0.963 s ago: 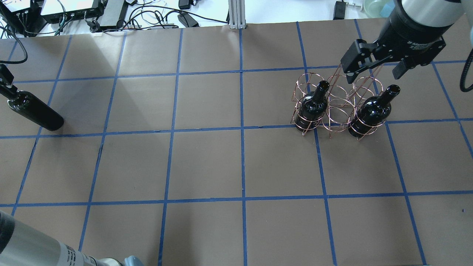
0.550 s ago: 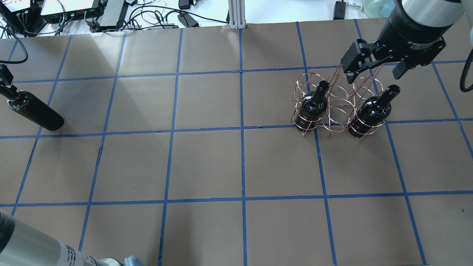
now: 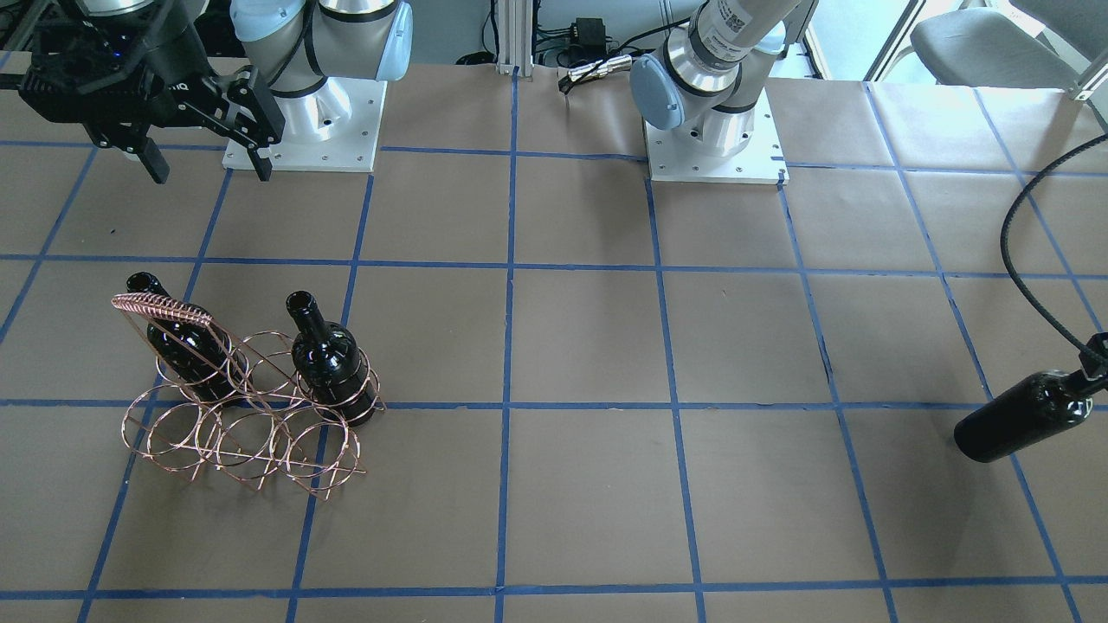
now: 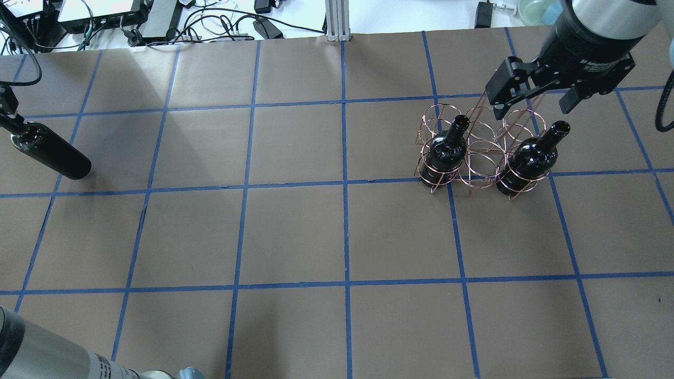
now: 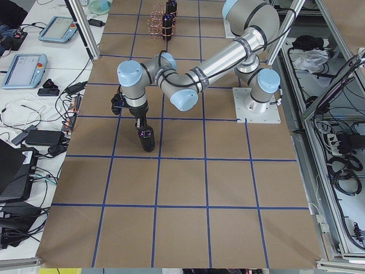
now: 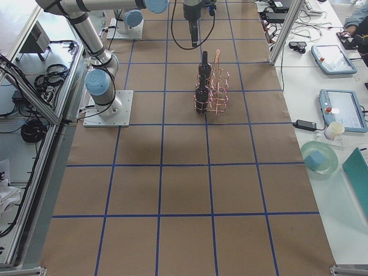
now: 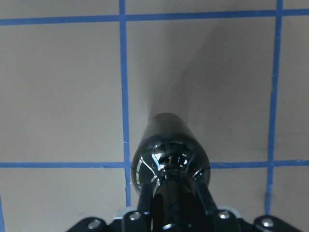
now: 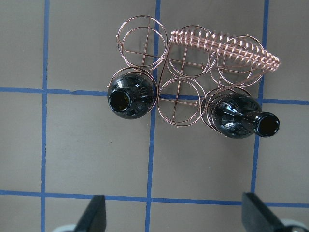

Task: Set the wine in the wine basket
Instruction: 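Lift the bottle with the left gripper and stand it upright on the table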

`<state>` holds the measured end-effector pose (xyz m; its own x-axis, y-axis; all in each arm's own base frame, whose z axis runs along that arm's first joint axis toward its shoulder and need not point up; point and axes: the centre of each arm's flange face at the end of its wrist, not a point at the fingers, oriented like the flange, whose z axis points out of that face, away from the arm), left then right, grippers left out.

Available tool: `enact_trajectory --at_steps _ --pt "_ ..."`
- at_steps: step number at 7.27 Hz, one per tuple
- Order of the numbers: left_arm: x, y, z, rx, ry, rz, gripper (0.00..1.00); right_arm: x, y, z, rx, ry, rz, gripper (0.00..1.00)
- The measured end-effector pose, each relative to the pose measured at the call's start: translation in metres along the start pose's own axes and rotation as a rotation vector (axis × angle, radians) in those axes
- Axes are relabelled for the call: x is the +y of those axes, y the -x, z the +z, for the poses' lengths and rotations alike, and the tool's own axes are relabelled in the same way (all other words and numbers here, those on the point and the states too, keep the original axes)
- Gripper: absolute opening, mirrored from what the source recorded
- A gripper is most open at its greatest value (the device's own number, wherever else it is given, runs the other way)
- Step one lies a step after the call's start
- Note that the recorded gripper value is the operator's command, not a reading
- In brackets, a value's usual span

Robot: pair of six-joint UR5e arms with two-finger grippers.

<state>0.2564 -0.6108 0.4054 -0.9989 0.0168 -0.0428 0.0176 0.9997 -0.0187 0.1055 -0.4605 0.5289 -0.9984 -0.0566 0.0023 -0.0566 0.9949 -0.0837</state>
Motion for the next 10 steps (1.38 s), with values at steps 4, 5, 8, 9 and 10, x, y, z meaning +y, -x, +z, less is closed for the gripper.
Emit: enact_trajectory --at_steps 4,5,8,9,10 --pt "0.012 -0.165 -0.062 0.044 -0.042 -0.059 0.0 0.0 0.0 0.0 0.0 0.0 -0.001 1.0" --pt "0.021 -0.206 -0.067 0.051 -0.043 -0.072 0.0 0.0 0.0 0.0 0.0 -0.001 -0.001 1.0" --pt "0.058 -0.324 -0.065 0.064 -0.018 -0.058 0.0 0.001 0.0 -0.001 0.001 -0.001 -0.002 1.0" --pt "0.075 -0.356 -0.062 0.066 -0.009 -0.044 0.0 0.0 0.0 -0.001 0.001 -0.001 -0.002 1.0" --pt "0.093 -0.384 -0.058 0.067 0.004 -0.017 0.0 0.001 0.0 -0.001 0.002 -0.001 -0.002 1.0"
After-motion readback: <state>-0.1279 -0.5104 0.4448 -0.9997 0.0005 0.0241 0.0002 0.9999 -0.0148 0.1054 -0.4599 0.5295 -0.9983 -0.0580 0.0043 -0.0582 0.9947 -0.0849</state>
